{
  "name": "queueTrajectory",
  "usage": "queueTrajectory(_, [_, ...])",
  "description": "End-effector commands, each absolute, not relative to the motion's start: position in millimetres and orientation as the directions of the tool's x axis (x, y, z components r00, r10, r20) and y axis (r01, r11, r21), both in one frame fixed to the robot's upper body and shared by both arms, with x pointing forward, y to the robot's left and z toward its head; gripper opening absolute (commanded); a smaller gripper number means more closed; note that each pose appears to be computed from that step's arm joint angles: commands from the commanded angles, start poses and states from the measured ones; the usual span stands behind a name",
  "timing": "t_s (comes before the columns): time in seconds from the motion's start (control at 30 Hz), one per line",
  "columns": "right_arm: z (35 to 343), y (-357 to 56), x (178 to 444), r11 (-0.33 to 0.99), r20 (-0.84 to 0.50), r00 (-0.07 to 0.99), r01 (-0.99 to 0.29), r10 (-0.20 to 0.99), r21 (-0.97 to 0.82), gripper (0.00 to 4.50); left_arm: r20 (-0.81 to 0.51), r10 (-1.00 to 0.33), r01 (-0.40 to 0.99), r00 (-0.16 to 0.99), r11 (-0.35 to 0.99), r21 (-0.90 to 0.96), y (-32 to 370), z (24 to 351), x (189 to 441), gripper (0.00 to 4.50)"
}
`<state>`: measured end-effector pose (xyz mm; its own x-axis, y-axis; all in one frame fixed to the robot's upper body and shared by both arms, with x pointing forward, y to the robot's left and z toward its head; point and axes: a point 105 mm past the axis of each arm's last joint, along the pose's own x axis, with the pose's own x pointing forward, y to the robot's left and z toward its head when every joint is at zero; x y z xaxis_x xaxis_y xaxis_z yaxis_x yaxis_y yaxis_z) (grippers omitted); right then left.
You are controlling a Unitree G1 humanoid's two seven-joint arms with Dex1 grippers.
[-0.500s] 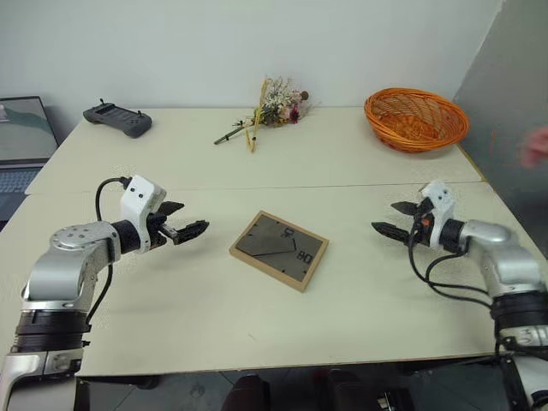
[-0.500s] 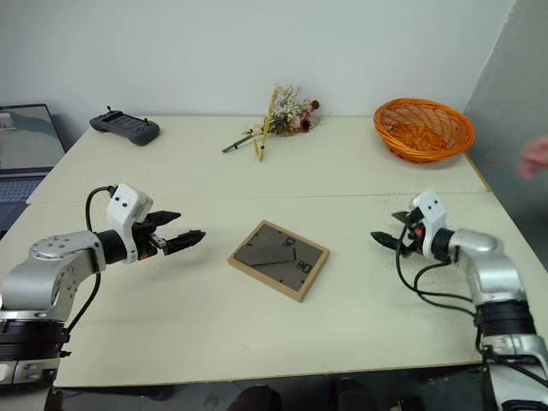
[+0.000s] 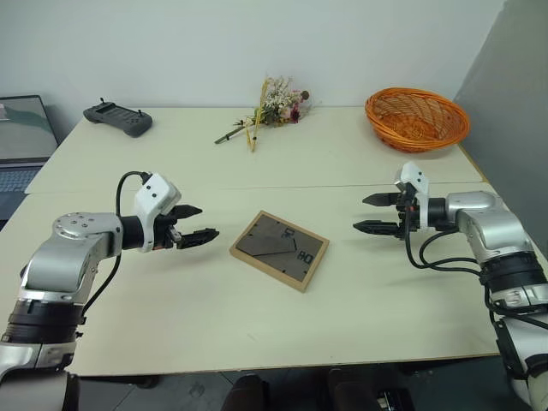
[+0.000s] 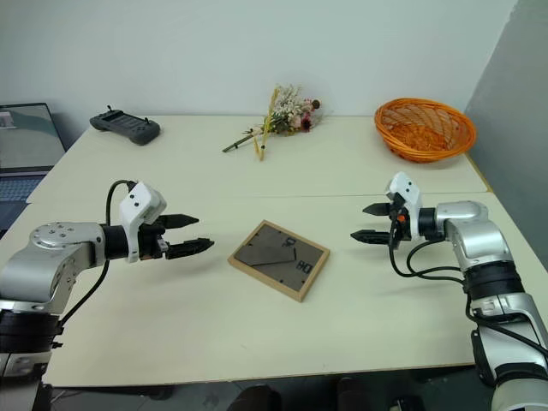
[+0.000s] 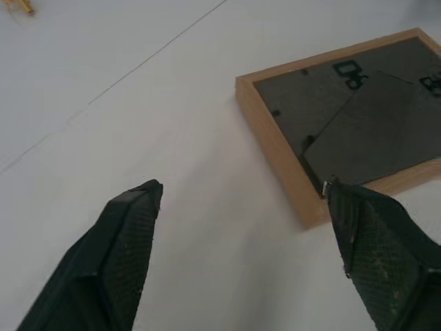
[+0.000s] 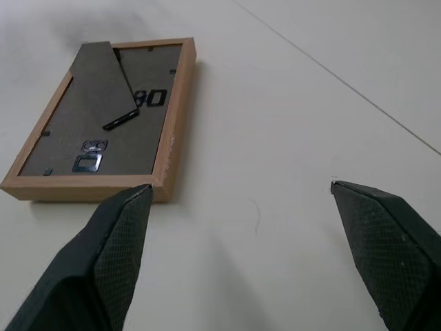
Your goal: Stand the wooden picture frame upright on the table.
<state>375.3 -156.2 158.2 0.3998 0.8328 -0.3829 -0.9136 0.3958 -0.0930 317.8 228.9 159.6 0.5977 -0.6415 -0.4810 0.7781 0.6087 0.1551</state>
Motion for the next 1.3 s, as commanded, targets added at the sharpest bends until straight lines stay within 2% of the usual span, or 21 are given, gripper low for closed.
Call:
queueTrajectory(0.03, [170.4, -147.9, 383.7, 0.347, -0.389, 0.38, -0.925, 0.839, -0.155, 3.23, -0.474, -0.677, 0.814, 0.563, 0.552, 0.18, 220.5, 172.3, 307.1, 2.96])
queueTrajectory(0.17, [161.5, -141.8, 397.6, 0.365, -0.417, 0.419, -0.908, 0.807, -0.205, 2.29, -0.481, -0.683, 0.821, 0.55, 0.546, 0.164, 214.1, 160.3, 303.9, 2.13])
queueTrajectory(0.27, [150.0, -134.0, 405.8, 0.393, -0.421, 0.457, -0.889, 0.784, -0.235, 1.41, -0.472, -0.674, 0.809, 0.568, 0.563, 0.17, 208.9, 146.1, 306.8, 1.36])
queueTrajectory(0.43, [130.4, -118.4, 406.7, 0.39, -0.428, 0.467, -0.884, 0.774, -0.26, 0.07, -0.455, -0.686, 0.806, 0.568, 0.574, 0.142, 196.6, 125.9, 306.2, 0.18])
queueTrajectory(0.47, [127.4, -114.3, 405.1, 0.378, -0.43, 0.46, -0.887, 0.777, -0.264, 0.0, -0.458, -0.692, 0.812, 0.559, 0.567, 0.135, 192.8, 121.7, 304.8, 0.01])
queueTrajectory(0.6, [117.1, -102.6, 396.2, 0.32, -0.444, 0.421, -0.903, 0.791, -0.287, 0.0, -0.465, -0.7, 0.824, 0.542, 0.553, 0.128, 181.3, 109.0, 305.3, 0.01])
queueTrajectory(0.77, [106.3, -85.6, 366.3, 0.156, -0.486, 0.282, -0.946, 0.827, -0.283, 0.0, -0.498, -0.681, 0.826, 0.537, 0.545, 0.145, 172.3, 90.9, 315.9, 0.01])
queueTrajectory(1.17, [105.6, -63.5, 334.2, 0.094, -0.472, 0.207, -0.963, 0.857, -0.253, 0.0, -0.466, -0.675, 0.814, 0.572, 0.535, 0.224, 155.6, 96.9, 366.8, 0.01])
queueTrajectory(1.3, [101.6, -66.8, 332.0, 0.105, -0.483, 0.221, -0.961, 0.847, -0.256, 0.0, -0.469, -0.682, 0.822, 0.562, 0.525, 0.221, 154.7, 98.6, 369.9, 0.01])
